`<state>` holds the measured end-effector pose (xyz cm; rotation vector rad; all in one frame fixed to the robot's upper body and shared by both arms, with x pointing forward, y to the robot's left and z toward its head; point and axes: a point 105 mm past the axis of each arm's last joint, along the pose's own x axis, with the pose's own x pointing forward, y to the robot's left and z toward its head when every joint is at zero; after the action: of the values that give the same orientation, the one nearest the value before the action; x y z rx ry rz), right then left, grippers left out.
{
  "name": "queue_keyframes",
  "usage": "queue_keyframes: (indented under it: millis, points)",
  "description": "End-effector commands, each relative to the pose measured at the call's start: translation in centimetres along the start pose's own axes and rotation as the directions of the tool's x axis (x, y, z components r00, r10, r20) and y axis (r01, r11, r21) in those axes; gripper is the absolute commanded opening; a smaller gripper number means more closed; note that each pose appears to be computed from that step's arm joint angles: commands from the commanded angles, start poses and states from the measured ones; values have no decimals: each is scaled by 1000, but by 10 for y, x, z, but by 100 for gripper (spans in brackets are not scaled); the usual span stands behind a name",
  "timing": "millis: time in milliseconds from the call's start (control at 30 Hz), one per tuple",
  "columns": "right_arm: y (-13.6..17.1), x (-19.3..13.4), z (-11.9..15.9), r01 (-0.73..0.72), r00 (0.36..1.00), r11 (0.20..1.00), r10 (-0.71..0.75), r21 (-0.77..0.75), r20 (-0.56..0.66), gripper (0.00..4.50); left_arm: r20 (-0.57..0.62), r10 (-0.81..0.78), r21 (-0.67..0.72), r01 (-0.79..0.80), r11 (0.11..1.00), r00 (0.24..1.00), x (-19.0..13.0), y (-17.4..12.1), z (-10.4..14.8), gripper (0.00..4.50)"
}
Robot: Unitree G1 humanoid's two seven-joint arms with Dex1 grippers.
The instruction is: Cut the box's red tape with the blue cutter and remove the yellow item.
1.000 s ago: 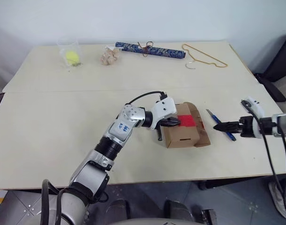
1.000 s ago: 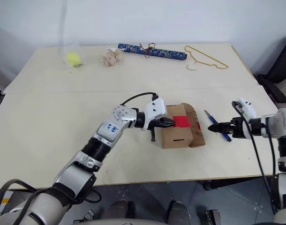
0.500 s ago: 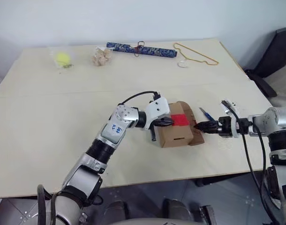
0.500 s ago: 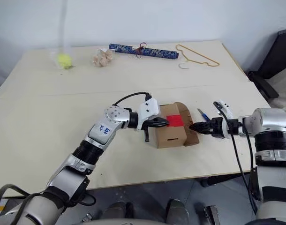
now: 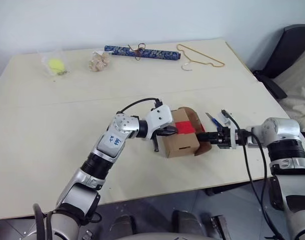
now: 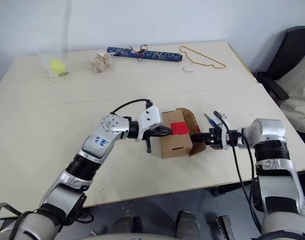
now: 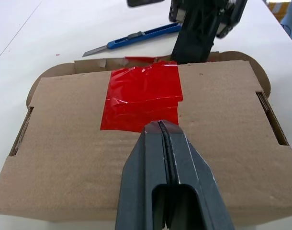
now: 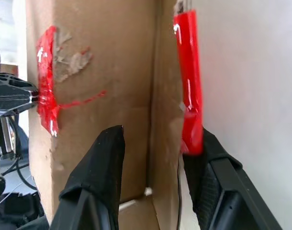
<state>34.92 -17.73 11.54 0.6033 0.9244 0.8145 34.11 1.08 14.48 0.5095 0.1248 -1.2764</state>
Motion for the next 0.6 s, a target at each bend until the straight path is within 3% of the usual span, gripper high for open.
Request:
queue_keyframes:
  millis: [33, 167, 267, 400, 600]
  points:
    - [5, 16, -1, -29, 999, 999, 28, -36, -46, 191, -169, -86, -164, 58, 985, 982, 2, -25, -58, 0]
    - [2, 23, -2, -16, 997, 998, 11, -66, -75, 191, -172, -84, -166, 55, 985, 981, 0, -26, -59, 0]
    - [-3, 31, -3, 17, 995, 995, -26, -95, -94, 126, -172, -82, -166, 53, 985, 982, -1, -26, -59, 0]
    - [-2, 34, 3, 22, 997, 993, -30, -115, -64, 4, -167, -81, -165, 53, 985, 983, 0, -26, -59, 0]
    - [16, 18, 20, 11, 1000, 988, -10, -154, 5, 4, -141, -72, -175, 46, 983, 987, 5, -25, -58, 0]
